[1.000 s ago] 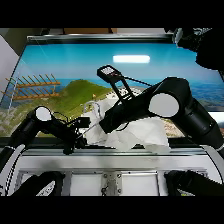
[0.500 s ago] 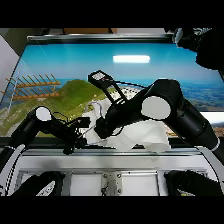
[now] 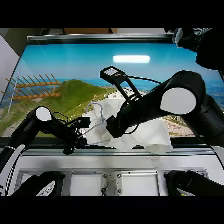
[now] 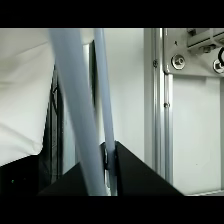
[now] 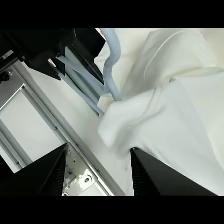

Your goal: Fold the clothes and pants, and hang the long-sleeved shirts on hangers.

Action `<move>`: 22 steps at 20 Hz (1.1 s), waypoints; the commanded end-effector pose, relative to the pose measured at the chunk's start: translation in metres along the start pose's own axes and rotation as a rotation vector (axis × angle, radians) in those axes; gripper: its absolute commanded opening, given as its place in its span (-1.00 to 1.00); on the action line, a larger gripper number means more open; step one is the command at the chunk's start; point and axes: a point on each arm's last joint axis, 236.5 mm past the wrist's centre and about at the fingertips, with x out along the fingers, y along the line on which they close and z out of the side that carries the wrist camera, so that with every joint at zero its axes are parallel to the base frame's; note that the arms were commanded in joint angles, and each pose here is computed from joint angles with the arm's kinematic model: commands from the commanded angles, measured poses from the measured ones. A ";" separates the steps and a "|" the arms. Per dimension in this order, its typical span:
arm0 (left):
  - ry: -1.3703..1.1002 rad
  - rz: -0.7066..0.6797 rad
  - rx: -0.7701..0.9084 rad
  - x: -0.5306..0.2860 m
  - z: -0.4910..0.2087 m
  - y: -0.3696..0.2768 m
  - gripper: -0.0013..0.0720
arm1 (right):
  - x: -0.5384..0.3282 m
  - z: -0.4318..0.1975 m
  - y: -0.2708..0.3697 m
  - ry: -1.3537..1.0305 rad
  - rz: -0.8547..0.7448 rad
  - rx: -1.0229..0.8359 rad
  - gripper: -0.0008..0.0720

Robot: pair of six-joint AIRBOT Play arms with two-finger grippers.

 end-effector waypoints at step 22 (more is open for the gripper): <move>0.000 0.001 -0.001 0.000 0.000 0.000 -0.92 | 0.039 0.019 0.036 -0.022 0.084 -0.240 -0.69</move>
